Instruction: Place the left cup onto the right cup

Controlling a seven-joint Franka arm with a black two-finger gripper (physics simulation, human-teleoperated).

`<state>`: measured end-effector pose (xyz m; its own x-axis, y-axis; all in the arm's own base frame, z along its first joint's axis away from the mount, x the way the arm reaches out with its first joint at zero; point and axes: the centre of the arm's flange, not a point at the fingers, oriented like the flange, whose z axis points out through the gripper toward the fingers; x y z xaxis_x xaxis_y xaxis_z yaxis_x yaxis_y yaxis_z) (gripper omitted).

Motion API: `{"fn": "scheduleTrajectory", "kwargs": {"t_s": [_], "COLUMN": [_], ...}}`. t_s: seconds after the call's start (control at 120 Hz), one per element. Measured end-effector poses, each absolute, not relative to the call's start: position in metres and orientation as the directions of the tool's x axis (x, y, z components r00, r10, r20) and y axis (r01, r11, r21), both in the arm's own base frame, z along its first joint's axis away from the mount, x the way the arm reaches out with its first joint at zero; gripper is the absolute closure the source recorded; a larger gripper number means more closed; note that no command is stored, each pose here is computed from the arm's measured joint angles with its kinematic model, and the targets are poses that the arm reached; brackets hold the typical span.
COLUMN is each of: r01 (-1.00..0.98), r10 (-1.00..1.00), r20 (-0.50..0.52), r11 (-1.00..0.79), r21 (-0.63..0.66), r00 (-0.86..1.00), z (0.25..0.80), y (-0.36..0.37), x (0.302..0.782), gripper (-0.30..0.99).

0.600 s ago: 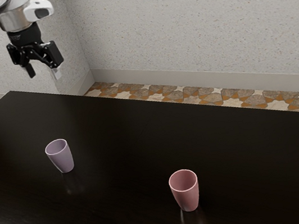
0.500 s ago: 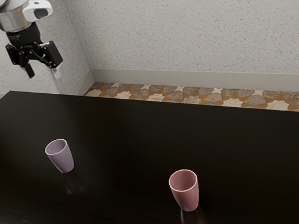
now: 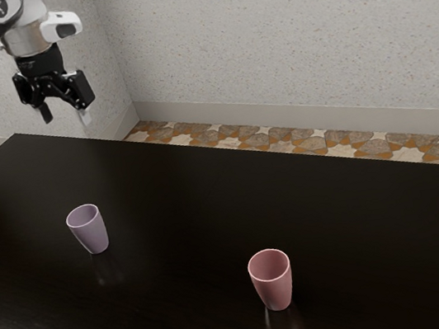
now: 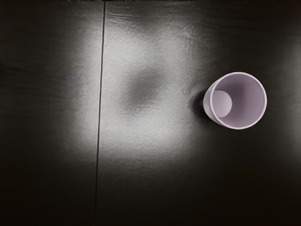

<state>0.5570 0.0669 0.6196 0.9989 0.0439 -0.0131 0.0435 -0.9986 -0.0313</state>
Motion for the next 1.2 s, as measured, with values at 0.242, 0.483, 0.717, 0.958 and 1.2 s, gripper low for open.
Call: {"fn": "scheduleTrajectory", "kwargs": {"t_s": [0.242, 0.483, 0.717, 0.958, 1.2], "r01": [0.002, -0.021, 0.011, 0.038, 0.063], "r10": [0.004, -0.019, 0.013, 0.04, 0.065], "r20": [-0.049, -0.057, -0.063, -0.062, -0.058], "r11": [-0.999, -0.999, -0.999, -0.999, -0.997], "r21": [-0.032, -0.034, -0.035, -0.037, -0.04], "r00": [0.999, 0.998, 0.998, 0.997, 0.996], "z": [0.582, 0.55, 0.517, 0.49, 0.474], "y": [0.043, 0.03, 0.047, 0.063, 0.08], "x": [0.565, 0.573, 0.578, 0.576, 0.572], "gripper": [0.0, 0.0, 0.0, 0.0, 0.0]}}
